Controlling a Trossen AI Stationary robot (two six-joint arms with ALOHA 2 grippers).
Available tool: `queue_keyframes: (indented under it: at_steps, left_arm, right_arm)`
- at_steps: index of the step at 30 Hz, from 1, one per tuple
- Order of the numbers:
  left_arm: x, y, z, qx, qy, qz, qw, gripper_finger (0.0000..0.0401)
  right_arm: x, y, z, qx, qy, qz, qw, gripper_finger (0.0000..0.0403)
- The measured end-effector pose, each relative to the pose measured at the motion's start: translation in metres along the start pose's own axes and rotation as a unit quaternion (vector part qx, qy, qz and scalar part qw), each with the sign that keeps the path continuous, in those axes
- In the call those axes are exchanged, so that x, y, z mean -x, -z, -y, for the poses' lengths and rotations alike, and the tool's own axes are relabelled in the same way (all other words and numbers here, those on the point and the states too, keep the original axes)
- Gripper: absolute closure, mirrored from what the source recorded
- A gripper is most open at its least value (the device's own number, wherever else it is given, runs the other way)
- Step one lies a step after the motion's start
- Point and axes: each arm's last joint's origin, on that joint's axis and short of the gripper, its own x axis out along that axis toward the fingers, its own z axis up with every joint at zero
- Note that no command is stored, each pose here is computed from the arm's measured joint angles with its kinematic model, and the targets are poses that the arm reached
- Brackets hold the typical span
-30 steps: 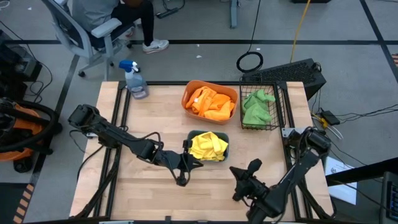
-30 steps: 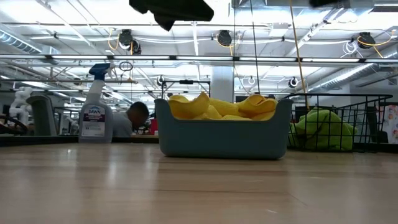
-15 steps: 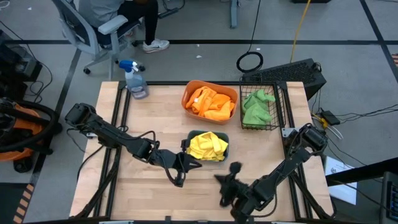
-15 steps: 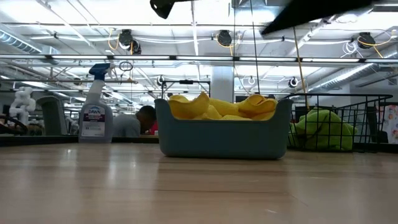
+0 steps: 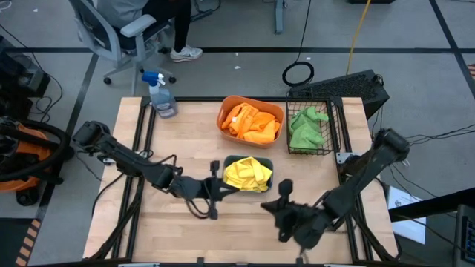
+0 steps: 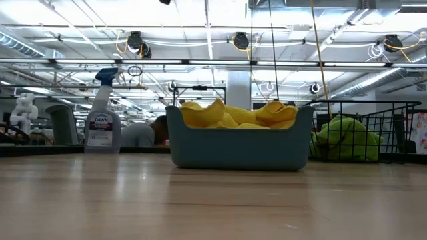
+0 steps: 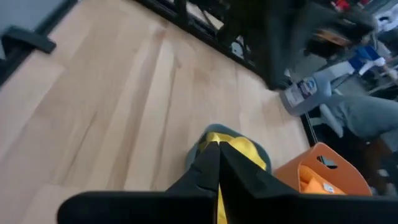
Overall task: Sort microfiber towel by color & place in baskets
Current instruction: Return to Home Position
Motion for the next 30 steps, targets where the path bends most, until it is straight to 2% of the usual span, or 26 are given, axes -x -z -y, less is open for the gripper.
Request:
queue_keyframes:
  at_steps: [5, 10, 16, 23, 30]
  left_arm:
    - [0.011, 0.013, -0.003, -0.02, 0.015, 0.061, 0.998, 0.0384]
    - [0.026, 0.032, -0.02, 0.004, 0.002, 0.057, 0.998, 0.0384]
    - [0.053, 0.046, -0.036, 0.013, -0.05, 0.065, 0.997, 0.0384]
    - [0.072, 0.059, -0.054, 0.031, -0.074, 0.084, 0.993, 0.0384]
    - [0.071, 0.083, -0.06, 0.028, -0.06, 0.072, 0.995, 0.0384]
  right_arm:
    - [0.027, 0.021, 0.031, -0.019, -0.043, 0.033, 0.998, 0.0403]
    - [0.046, 0.07, 0.056, -0.057, -0.062, 0.088, 0.993, 0.0403]
    - [0.05, 0.127, 0.078, -0.095, -0.103, 0.168, 0.976, 0.0403]
    - [0.046, 0.176, 0.092, -0.097, -0.09, 0.209, 0.969, 0.0403]
    - [0.043, 0.204, 0.102, -0.1, -0.082, 0.232, 0.964, 0.0403]
